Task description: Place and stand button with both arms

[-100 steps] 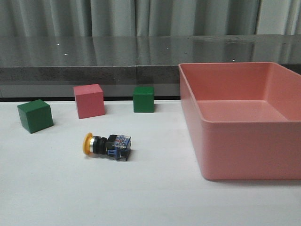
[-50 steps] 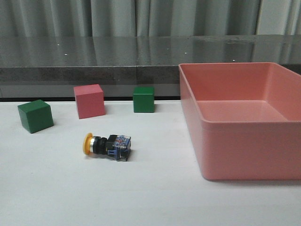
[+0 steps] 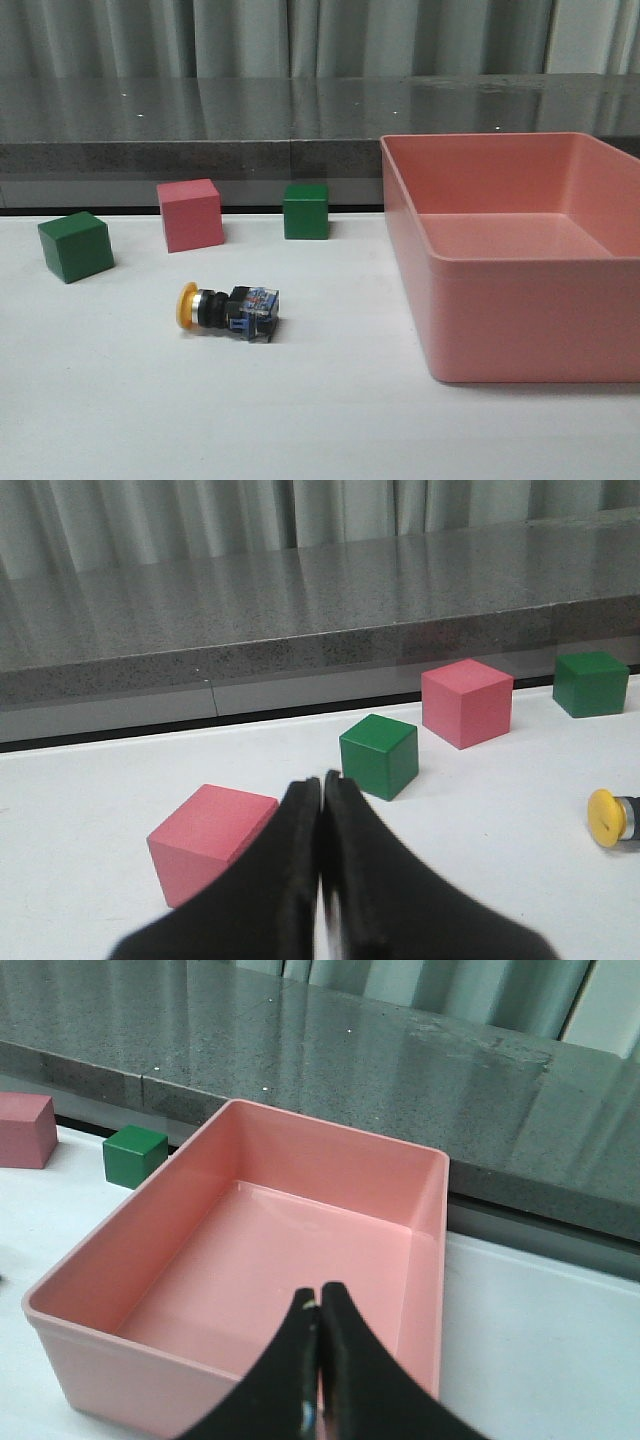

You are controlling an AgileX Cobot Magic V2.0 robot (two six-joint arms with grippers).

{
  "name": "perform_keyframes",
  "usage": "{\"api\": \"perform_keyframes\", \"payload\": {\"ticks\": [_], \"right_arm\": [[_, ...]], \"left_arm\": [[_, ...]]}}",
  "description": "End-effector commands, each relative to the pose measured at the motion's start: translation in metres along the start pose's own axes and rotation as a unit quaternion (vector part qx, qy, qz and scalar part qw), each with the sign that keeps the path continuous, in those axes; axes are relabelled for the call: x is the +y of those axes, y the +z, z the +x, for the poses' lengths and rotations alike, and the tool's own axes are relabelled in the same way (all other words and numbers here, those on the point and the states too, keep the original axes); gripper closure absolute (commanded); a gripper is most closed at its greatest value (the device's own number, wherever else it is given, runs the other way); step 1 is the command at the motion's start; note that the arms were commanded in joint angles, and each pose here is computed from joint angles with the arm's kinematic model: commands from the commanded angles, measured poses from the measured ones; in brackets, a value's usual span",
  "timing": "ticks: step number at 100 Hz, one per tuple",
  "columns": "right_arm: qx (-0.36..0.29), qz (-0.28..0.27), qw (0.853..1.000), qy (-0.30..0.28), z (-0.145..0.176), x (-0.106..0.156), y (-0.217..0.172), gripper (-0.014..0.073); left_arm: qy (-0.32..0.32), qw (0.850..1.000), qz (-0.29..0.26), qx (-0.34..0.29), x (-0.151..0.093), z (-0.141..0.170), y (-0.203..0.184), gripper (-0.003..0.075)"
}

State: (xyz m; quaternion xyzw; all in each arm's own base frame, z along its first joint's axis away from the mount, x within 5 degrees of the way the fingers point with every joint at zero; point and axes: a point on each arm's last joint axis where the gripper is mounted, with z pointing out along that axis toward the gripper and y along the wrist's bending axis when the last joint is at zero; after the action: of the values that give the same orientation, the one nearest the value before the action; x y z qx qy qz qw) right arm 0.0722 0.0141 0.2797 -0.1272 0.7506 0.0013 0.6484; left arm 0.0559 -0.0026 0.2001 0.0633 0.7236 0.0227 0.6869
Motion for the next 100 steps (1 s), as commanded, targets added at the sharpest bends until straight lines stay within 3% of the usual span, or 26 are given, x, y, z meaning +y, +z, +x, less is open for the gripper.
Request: {"api": "perform_keyframes", "payload": {"ticks": [1, 31, 46, 57, 77, 100], "right_arm": [[-0.041, 0.019, 0.999, 0.007, -0.014, -0.004, -0.002, 0.0671], [-0.041, 0.019, 0.999, 0.007, -0.014, -0.004, -0.002, 0.0671], [-0.038, 0.017, 0.999, 0.007, -0.013, -0.004, -0.002, 0.0671], [-0.032, 0.015, 0.999, 0.007, -0.012, -0.004, -0.002, 0.0671], [-0.023, 0.01, 1.0, 0.007, -0.01, -0.003, -0.002, 0.0671], [-0.023, 0.009, 1.0, 0.007, -0.01, -0.003, -0.002, 0.0671]], "left_arm": [[-0.003, 1.0, -0.001, -0.028, -0.001, 0.007, 0.0, 0.074], [-0.01, 0.999, -0.001, -0.049, -0.001, 0.003, 0.0, 0.074], [-0.128, 0.986, 0.0, -0.11, 0.002, -0.013, -0.003, 0.074], [-0.17, 0.979, 0.007, -0.11, 0.003, -0.029, -0.005, 0.074], [-0.157, 0.985, 0.037, -0.054, 0.004, -0.076, 0.011, 0.074], [-0.054, 0.994, 0.092, 0.008, -0.009, -0.13, 0.071, 0.074]]}}
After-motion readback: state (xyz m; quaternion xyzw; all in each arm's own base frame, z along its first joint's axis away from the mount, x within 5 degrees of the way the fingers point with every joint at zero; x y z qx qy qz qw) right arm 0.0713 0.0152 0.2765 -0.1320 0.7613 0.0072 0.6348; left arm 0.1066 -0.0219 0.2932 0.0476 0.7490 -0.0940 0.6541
